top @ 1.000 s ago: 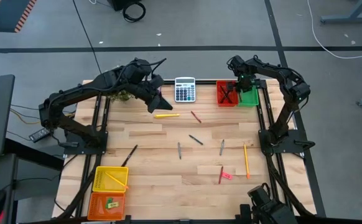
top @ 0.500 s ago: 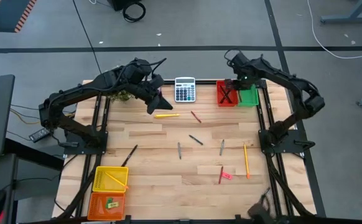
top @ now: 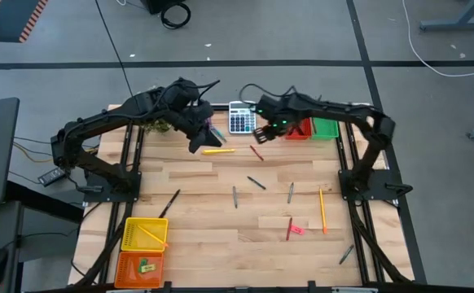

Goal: Sort crayons/erasers/pens/pencils in bins
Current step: Put the top red crayon into the green bin

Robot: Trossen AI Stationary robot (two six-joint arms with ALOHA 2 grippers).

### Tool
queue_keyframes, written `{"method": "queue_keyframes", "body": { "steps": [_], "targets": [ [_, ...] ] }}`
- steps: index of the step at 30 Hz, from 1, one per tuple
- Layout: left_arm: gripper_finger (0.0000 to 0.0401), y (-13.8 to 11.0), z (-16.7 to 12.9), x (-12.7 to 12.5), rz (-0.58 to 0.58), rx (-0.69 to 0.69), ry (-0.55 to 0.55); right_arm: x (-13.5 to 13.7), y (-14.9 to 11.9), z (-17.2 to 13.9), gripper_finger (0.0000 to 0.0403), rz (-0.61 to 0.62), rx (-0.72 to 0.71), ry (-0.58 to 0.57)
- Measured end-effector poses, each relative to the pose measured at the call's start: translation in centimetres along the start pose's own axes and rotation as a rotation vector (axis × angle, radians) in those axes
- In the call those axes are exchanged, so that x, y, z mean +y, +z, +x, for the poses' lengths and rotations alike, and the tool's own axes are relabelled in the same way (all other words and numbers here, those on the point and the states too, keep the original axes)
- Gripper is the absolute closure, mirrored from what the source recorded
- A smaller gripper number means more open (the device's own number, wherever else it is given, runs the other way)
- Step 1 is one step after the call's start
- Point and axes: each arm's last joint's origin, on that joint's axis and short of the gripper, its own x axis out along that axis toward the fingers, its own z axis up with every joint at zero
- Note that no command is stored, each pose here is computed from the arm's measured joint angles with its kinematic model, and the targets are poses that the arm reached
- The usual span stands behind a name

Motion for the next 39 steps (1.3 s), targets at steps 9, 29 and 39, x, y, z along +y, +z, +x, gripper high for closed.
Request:
{"method": "queue_keyframes", "body": {
  "steps": [9,29,39],
  "targets": [
    [0.0381,-0.1,-0.5,-0.2,0.002,-0.005,0.001,4.4,2.2,3.2,0.0297,-0.144,0.094,0.023],
    [0.0384,-0.2,-0.4,-0.4,-0.058,0.000,-0.002,5.2,1.2,10.2,0.0297,-0.398,0.276,-0.015],
    [0.0383,0.0,-0.4,-0.4,-0.081,-0.018,0.009,5.4,1.8,11.4,0.0297,-0.358,0.230,-0.001]
  ]
}}
